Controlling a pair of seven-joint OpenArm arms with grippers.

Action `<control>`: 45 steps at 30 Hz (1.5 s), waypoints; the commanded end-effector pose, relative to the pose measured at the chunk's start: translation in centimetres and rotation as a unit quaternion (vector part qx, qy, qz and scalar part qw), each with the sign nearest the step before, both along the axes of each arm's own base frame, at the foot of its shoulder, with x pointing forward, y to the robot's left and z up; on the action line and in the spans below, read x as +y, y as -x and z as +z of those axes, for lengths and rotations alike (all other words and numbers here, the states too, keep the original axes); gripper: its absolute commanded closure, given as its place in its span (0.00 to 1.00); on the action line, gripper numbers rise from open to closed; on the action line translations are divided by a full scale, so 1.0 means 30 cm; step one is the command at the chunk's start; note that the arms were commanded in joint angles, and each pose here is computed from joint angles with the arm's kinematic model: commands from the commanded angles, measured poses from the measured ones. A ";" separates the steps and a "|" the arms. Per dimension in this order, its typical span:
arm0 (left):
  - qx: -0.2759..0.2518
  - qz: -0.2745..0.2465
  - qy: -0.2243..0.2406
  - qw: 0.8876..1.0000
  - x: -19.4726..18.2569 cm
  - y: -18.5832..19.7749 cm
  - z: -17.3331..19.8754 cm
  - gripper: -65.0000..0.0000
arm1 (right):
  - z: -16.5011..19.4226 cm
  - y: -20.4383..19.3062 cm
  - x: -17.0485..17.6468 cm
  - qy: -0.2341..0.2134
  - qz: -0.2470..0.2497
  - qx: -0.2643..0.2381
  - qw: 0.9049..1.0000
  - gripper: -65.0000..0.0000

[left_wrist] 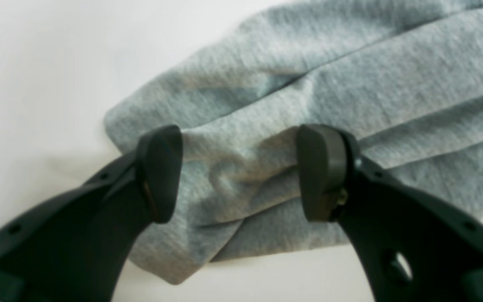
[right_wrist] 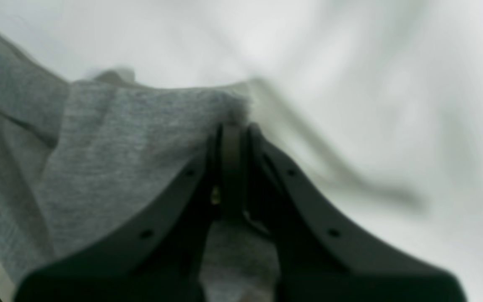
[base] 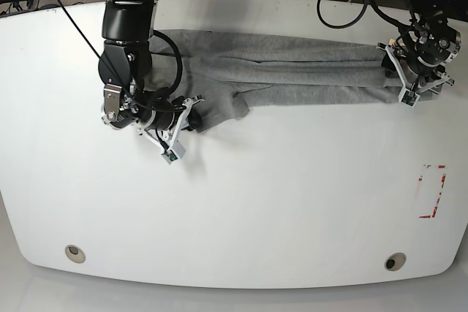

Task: Fold the T-shirt properly
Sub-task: 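Regrasp the hanging sleeve with the right gripper and tuck it onto the fold, then pinch the folded strip's ends with both grippers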

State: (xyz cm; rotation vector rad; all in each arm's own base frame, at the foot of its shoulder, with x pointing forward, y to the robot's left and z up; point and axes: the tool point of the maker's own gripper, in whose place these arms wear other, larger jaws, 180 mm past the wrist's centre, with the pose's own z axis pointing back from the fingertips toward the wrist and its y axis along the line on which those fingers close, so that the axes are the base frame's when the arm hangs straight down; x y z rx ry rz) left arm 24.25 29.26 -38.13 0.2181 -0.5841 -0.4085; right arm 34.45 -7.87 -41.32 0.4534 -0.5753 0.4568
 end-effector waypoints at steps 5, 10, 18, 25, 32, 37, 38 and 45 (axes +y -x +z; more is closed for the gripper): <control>-0.018 -0.003 -0.006 1.000 0.010 -0.025 0.034 0.40 | 0.198 -0.019 0.009 -0.016 0.010 -0.093 0.996 1.00; -0.018 -0.003 -0.005 1.000 0.007 -0.024 0.031 0.40 | 0.253 0.059 -0.057 -0.018 0.001 -0.092 0.996 1.00; -0.016 -0.003 -0.005 1.000 0.007 -0.020 0.029 0.40 | 0.245 0.205 -0.157 -0.021 -0.024 -0.082 0.996 1.00; 0.002 0.005 0.004 1.000 0.019 -0.004 -0.014 0.40 | 0.241 0.320 -0.249 -0.021 -0.055 -0.069 0.996 1.00; -0.004 0.007 0.009 1.000 0.020 -0.025 -0.009 0.40 | 0.201 0.390 -0.386 0.002 -0.111 -0.043 0.993 0.76; -0.034 0.007 0.009 0.999 0.016 -0.087 0.046 0.40 | 0.228 0.400 -0.451 0.019 -0.131 -0.053 0.990 0.40; -0.044 0.005 0.008 0.999 0.010 -0.102 0.067 0.40 | 0.246 0.397 -0.456 0.024 -0.131 -0.062 0.989 0.36; -0.140 -0.036 0.081 0.986 -0.118 -0.178 0.252 0.39 | 0.345 0.355 -0.354 -0.030 -0.107 -0.097 0.989 0.33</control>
